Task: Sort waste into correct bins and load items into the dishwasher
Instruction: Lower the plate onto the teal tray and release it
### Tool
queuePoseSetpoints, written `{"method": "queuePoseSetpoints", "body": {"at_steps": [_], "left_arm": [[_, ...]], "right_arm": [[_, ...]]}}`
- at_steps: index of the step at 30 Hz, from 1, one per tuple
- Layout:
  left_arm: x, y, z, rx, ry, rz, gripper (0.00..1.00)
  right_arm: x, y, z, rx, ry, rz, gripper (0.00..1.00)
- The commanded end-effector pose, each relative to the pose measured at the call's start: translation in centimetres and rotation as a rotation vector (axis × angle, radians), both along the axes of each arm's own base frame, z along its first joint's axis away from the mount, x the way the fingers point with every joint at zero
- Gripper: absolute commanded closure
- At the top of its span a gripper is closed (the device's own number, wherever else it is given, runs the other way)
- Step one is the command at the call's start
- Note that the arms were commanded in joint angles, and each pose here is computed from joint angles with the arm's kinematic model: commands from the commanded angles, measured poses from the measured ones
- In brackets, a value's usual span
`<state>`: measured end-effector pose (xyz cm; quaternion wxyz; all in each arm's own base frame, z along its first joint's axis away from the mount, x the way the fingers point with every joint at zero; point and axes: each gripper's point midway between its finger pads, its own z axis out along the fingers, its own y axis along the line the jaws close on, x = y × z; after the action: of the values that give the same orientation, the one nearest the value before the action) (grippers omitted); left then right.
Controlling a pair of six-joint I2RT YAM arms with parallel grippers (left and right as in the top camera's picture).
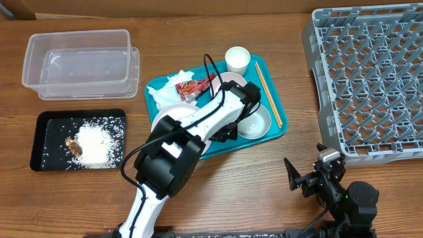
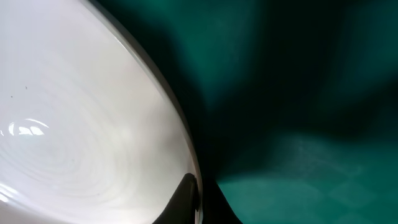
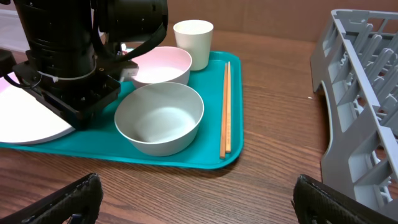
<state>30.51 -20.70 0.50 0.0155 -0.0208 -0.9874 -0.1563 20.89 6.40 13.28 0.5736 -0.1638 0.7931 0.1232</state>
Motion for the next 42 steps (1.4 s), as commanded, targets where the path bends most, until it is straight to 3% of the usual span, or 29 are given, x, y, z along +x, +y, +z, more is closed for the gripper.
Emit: {"method": "queuePoseSetpoints", "body": {"at_steps": [1,10,20,27,38,42], "left_arm": [[-1.4,0.9,-2.2,0.018,0.067,0.057,0.95],[0.3,-0.5,0.5,-0.015,0.032,0.053,0.96],[1.9,-2.0,4.2,-0.059,-0.005,0.054,0.81],[2.5,-3.4,7.4,-0.123,-0.018,0.061,0.79],[3.5,-2.0,13.8,-0.165,-0.050,0.091,0.80],[4.1,-1.1,16.3,-0.220,-0.103,0.136,0.73]], "right_arm": [[0.0,0.1,-0.1,-0.004,-0.006,0.003,0.00],[0.0,0.1,-0.1,-0.004,-0.007,0.003,0.00],[0.0,0.1,-0.1,-0.004,-0.007,0.003,0.00],[0.0,0.1,-0.1,-0.004,-0.007,0.003,0.00],[0.0,0.1,-0.1,-0.004,-0.006,0.003,0.00],[0.0,0.1,-0.1,-0.004,-0.006,0.003,0.00]]}}
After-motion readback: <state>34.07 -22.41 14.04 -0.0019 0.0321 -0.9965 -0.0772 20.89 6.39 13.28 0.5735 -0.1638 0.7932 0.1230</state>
